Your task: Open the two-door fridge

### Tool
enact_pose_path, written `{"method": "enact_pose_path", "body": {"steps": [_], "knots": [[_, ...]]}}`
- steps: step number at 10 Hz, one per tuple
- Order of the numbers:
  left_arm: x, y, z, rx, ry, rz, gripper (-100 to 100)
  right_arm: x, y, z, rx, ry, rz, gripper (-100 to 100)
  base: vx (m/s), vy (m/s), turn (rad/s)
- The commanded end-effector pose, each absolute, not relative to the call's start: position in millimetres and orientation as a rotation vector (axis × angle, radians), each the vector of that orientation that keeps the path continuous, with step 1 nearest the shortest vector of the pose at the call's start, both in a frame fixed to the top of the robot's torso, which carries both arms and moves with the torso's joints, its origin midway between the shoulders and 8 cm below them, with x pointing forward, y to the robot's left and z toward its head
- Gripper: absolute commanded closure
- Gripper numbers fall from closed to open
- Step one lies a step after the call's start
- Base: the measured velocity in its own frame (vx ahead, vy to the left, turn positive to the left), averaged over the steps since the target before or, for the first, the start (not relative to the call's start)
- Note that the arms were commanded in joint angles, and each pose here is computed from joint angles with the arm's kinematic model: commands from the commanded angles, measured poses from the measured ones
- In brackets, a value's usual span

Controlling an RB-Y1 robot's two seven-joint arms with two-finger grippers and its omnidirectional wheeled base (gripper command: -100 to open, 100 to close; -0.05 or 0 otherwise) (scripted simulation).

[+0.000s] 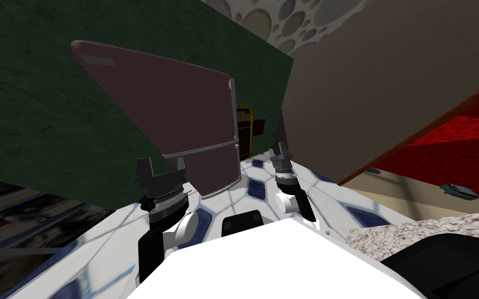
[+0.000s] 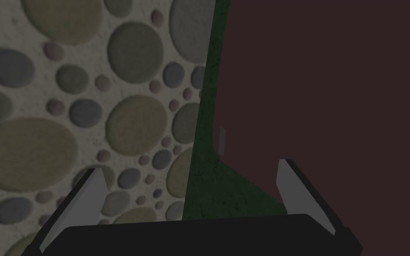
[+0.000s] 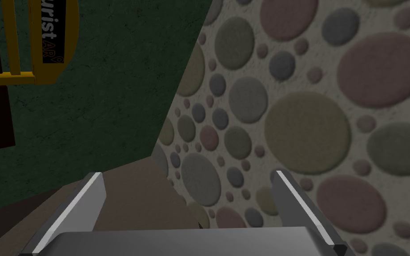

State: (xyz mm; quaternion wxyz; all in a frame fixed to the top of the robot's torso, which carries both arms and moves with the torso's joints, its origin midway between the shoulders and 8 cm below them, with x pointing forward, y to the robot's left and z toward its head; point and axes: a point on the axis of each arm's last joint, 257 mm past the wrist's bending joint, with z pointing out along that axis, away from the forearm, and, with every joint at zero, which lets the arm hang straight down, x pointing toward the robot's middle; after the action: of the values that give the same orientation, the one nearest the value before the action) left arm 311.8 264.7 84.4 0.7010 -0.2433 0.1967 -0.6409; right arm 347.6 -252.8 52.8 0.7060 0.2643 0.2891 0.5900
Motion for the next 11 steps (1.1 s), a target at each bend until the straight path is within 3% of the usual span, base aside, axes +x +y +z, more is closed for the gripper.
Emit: {"method": "enact_pose_path", "body": {"steps": [1, 9, 10, 11], "knots": [[311.8, 264.7, 84.4, -0.542, 0.438, -1.427, 0, 347.6, -252.7, 52.8, 0.587, 0.643, 1.311, 0, 0.0, 0.0, 0.0], [311.7, 264.7, 84.6, -0.541, 0.438, -1.427, 0, 347.5, -252.7, 52.9, 0.587, 0.642, 1.311, 0, 0.0, 0.0, 0.0], [325.3, 259.6, 78.6, -0.537, 0.484, -1.452, -100, 347.5, -252.7, 53.0, 0.587, 0.642, 1.311, 0, 0.013, -0.022, -0.005], [333.9, 257.8, 75.3, -0.54, 0.505, -1.466, -100, 347.6, -252.8, 52.7, 0.588, 0.643, 1.311, 0, 0.01, -0.042, -0.008]]}}
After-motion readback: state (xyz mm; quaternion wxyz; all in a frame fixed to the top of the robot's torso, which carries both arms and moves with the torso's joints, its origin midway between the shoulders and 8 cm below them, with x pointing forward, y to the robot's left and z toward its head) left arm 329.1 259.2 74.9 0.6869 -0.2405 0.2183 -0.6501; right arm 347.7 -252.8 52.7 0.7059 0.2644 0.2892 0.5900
